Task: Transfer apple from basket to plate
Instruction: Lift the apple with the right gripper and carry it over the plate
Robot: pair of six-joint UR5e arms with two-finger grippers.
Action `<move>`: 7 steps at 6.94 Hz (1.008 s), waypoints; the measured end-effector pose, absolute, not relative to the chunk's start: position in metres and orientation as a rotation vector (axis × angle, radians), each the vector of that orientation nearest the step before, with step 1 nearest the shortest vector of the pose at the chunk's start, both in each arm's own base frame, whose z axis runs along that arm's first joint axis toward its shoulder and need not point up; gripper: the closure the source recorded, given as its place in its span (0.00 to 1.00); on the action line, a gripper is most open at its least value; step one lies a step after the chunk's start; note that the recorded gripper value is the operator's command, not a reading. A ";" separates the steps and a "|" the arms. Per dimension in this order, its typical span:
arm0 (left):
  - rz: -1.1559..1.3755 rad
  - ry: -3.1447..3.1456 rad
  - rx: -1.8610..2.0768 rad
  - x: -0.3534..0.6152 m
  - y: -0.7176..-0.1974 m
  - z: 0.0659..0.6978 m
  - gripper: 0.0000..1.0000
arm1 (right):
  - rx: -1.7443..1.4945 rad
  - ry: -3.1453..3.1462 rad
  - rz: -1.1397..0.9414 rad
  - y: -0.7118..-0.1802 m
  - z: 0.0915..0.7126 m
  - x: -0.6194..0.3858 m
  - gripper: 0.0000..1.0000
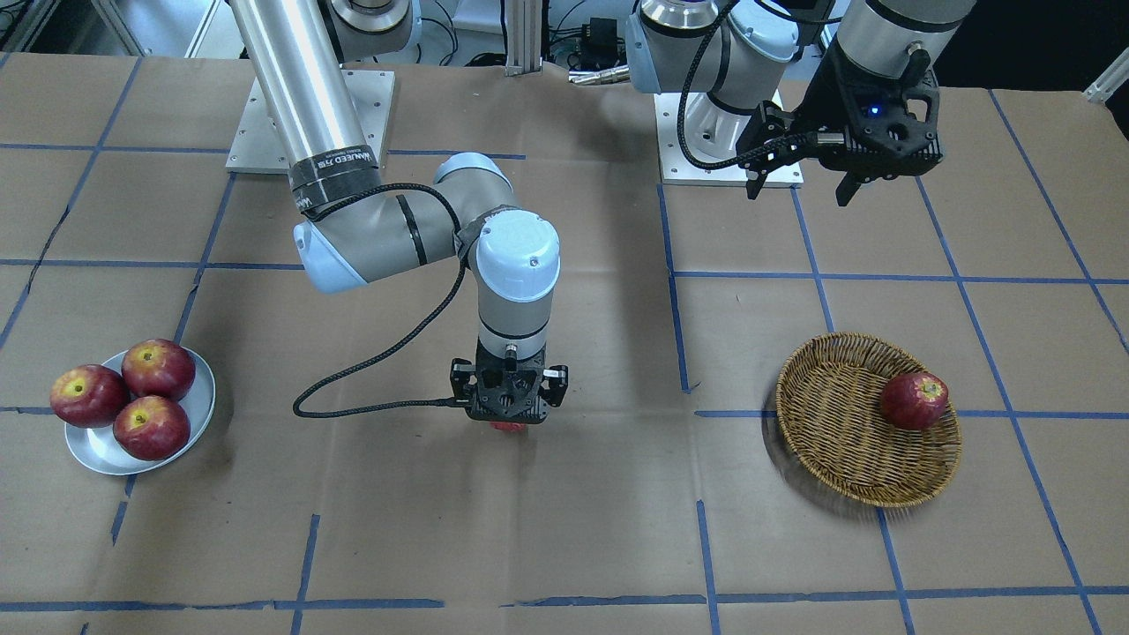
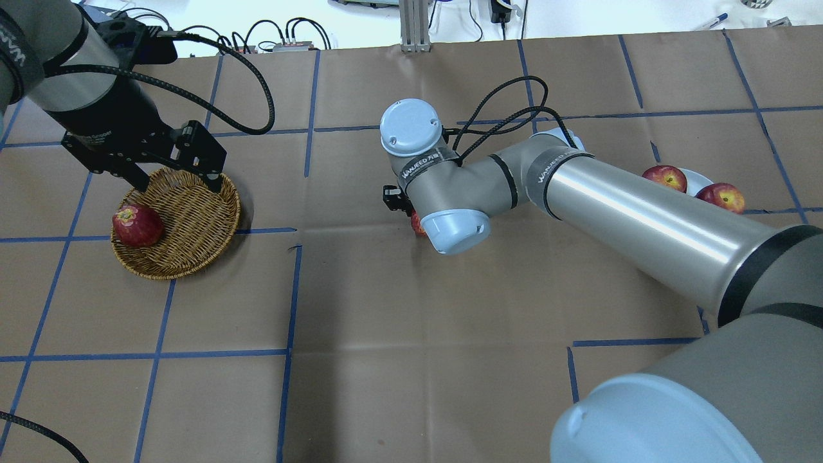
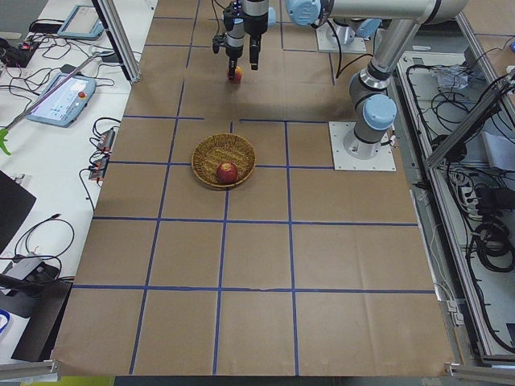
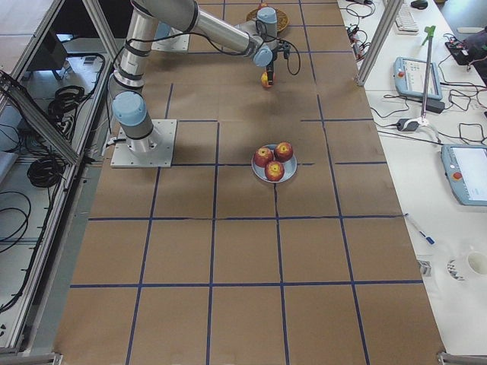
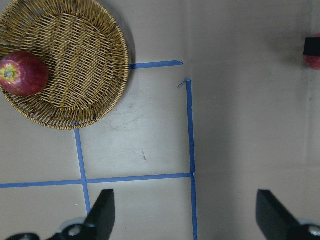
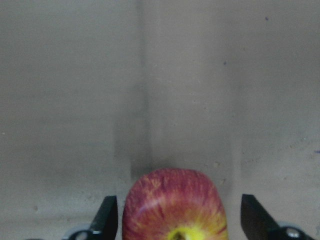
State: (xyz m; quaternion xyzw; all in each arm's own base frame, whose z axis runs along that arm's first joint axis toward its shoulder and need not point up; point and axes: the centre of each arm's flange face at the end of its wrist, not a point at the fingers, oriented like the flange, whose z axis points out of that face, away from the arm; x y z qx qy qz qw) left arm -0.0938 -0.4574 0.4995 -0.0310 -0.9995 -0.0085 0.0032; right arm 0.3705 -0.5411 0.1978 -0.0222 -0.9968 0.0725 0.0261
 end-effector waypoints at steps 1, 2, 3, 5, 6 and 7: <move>-0.026 -3.134 -0.098 -0.094 -0.458 0.500 0.01 | -0.068 -3.083 0.232 -0.542 0.199 0.371 0.68; -0.025 -3.134 -0.098 -0.093 -0.458 0.500 0.01 | -0.071 -3.085 0.245 -0.544 0.203 0.371 0.68; -0.025 -3.134 -0.096 -0.093 -0.458 0.500 0.01 | -0.075 -3.089 0.268 -0.549 0.214 0.370 0.68; -0.025 -3.134 -0.095 -0.093 -0.459 0.500 0.01 | -0.056 -3.087 0.268 -0.562 0.285 0.355 0.68; -0.025 -3.135 -0.097 -0.093 -0.459 0.500 0.01 | -0.008 -3.075 0.238 -0.566 0.328 0.329 0.68; -0.025 -3.135 -0.099 -0.093 -0.459 0.500 0.01 | 0.045 -3.062 0.205 -0.571 0.364 0.284 0.68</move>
